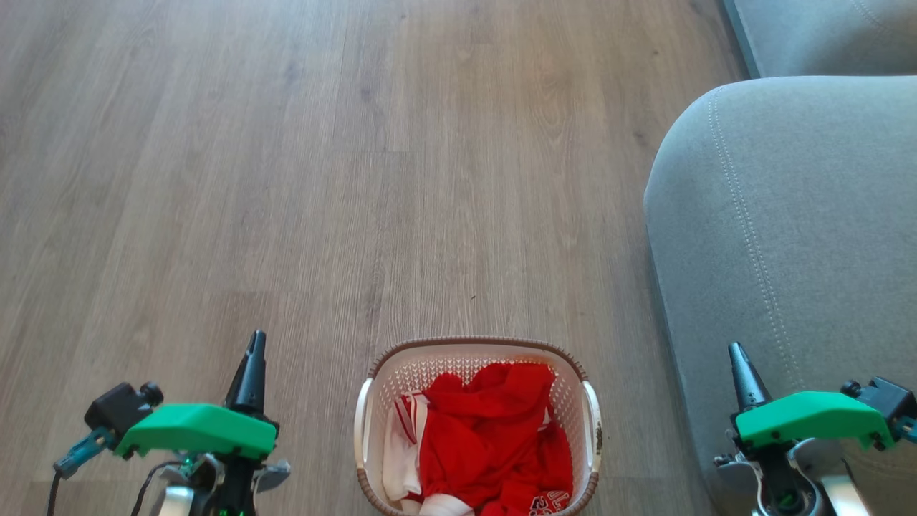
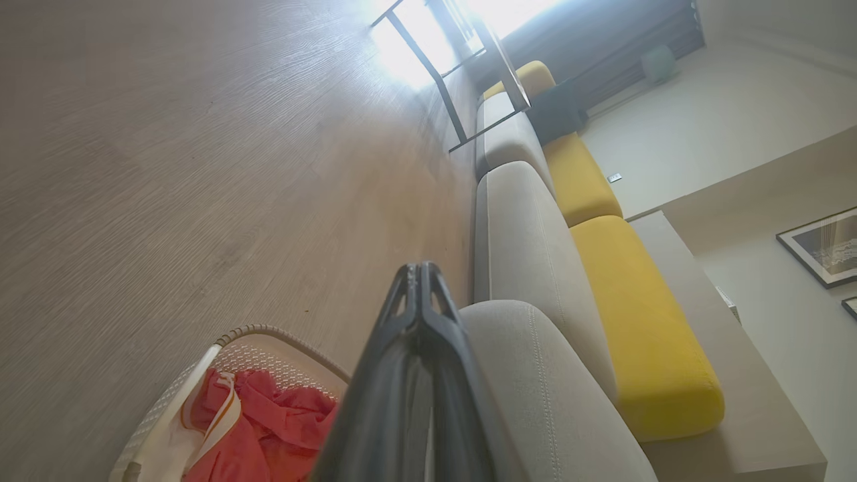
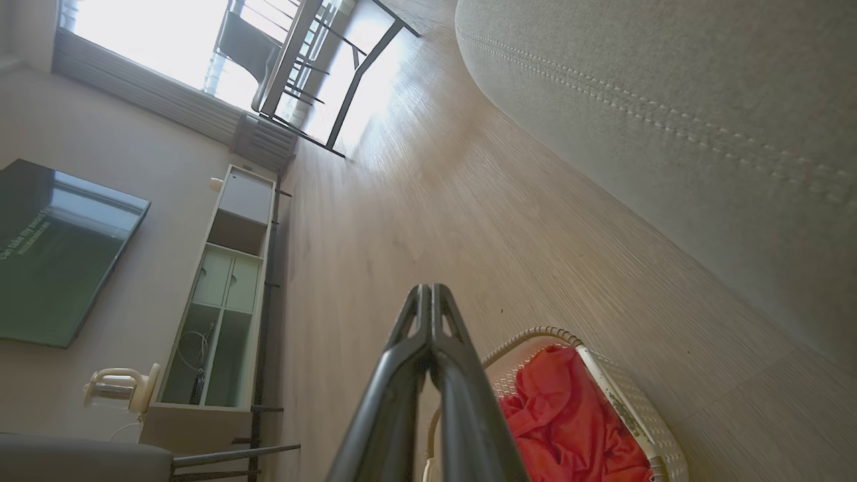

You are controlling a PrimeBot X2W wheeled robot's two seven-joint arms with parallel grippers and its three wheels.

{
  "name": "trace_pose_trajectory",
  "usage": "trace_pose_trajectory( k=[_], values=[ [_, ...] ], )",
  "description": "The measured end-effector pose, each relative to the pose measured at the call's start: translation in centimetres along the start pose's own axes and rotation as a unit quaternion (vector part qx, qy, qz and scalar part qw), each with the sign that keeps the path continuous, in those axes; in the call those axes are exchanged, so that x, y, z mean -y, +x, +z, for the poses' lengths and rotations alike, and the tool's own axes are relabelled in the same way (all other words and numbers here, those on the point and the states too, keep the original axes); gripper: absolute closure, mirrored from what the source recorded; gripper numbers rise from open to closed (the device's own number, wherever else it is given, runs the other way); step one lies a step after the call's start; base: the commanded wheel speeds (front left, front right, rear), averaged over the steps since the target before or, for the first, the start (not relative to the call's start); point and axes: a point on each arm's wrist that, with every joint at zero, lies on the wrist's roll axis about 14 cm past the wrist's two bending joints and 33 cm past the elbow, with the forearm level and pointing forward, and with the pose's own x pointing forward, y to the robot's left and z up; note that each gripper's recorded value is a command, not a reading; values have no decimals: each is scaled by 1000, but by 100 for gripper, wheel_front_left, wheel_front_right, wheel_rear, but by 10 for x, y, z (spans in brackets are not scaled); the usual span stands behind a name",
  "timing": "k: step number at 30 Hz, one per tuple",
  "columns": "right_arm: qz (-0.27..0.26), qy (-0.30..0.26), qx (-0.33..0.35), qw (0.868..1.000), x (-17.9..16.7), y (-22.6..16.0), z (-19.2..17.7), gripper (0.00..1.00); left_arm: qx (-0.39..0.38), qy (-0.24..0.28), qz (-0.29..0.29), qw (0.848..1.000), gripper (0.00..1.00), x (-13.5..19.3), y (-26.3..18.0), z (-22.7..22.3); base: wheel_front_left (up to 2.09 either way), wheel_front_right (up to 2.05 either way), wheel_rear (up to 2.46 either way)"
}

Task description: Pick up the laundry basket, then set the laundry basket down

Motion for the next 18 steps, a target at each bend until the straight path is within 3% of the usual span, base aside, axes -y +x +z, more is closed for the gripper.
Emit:
trace_pose_trajectory(
  k=[18],
  values=[
    [-13,82,12,996,8,-4,13,100,-4,-91,6,996,100,-4,4,4,0,0,0]
  ],
)
